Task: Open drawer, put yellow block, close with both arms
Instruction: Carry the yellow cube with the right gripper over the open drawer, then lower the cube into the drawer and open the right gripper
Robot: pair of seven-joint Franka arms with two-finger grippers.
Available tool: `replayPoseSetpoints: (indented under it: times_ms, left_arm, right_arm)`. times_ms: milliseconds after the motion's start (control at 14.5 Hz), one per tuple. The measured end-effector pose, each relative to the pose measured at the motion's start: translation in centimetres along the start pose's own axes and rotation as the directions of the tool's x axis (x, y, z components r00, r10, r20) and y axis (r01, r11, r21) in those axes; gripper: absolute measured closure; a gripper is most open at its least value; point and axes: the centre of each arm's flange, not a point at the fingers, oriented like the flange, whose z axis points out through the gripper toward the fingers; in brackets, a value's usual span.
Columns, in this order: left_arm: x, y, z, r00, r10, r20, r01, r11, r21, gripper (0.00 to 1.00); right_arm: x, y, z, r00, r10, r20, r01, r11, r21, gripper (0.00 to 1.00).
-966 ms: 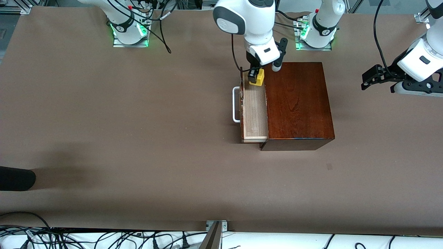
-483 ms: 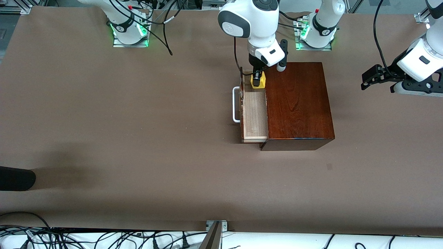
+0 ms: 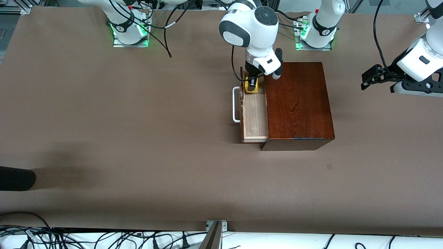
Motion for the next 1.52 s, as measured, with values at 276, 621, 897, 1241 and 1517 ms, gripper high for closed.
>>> replayPoseSetpoints:
  times_ms: [276, 621, 897, 1241, 1517]
  left_arm:
    - [0.0, 0.2, 0.0, 1.0, 0.003, 0.0, -0.003, 1.0, 0.0, 0.0]
    - [0.0, 0.2, 0.0, 1.0, 0.004, 0.0, -0.004, 1.0, 0.0, 0.0]
    - [0.0, 0.2, 0.0, 1.0, 0.004, 0.0, -0.004, 1.0, 0.0, 0.0]
    - [0.0, 0.2, 0.0, 1.0, 0.004, 0.0, -0.004, 1.0, 0.0, 0.0]
    - [0.0, 0.2, 0.0, 1.0, 0.004, 0.0, -0.004, 1.0, 0.0, 0.0]
  right_arm:
    - [0.0, 0.4, -0.1, 1.0, 0.0, -0.008, 0.0, 1.0, -0.007, 0.45]
    - [0.0, 1.3, 2.3, 1.0, 0.002, -0.008, -0.002, 1.0, -0.015, 0.45]
    - [0.1, 1.3, 3.1, 1.0, 0.0, -0.011, -0.001, 1.0, -0.016, 0.45]
    - [0.2, 1.4, 2.9, 1.0, 0.001, -0.014, -0.002, 1.0, -0.018, 0.38]
    - [0.2, 1.8, 1.2, 1.0, 0.008, -0.028, -0.009, 1.0, -0.029, 0.0]
